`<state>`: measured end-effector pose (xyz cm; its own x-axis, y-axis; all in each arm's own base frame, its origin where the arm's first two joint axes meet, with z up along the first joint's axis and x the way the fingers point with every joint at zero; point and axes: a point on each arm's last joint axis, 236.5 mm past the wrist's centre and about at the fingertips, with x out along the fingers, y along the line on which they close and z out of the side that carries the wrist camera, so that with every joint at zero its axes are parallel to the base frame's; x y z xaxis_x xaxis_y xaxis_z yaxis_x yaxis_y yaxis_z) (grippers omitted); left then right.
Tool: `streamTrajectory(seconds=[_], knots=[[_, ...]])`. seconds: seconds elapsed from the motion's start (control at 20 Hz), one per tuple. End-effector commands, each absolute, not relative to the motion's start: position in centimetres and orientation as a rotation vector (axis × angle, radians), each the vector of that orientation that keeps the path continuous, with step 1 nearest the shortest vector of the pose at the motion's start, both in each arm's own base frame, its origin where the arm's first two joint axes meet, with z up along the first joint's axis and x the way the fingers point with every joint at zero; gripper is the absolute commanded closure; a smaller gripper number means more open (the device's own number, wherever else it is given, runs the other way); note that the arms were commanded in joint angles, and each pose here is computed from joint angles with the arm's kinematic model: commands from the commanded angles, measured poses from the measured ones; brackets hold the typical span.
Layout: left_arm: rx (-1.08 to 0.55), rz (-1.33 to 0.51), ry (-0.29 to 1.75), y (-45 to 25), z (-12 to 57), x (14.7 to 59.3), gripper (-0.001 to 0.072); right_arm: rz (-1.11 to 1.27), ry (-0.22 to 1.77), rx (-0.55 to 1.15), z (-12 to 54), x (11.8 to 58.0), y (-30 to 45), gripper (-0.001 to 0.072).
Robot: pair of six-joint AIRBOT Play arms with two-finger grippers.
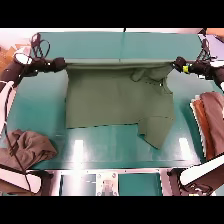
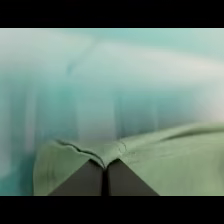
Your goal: Fold the shirts.
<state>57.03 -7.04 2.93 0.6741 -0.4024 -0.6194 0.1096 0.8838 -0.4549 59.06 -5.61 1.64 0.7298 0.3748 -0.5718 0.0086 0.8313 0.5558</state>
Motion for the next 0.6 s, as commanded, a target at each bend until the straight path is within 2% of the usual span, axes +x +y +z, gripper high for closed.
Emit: streamTrajectory(seconds=[0.0,0.2,0.55], knots=[[-0.338,-0.350,0.995,-7.9,-2.0,52.4,0.0685,0.215,0.991,0.465,-2.6,54.2,-6.3,0.0693],[-0.273,-0.370,1.149,-7.5,-4.2,49.1,0.0685,0.252,1.168,0.413,-5.1,50.2,-6.0,0.0693],[-0.278,-0.361,1.220,-7.4,-5.5,47.4,0.0685,0.255,1.266,0.464,-8.7,47.3,-4.9,0.0692]])
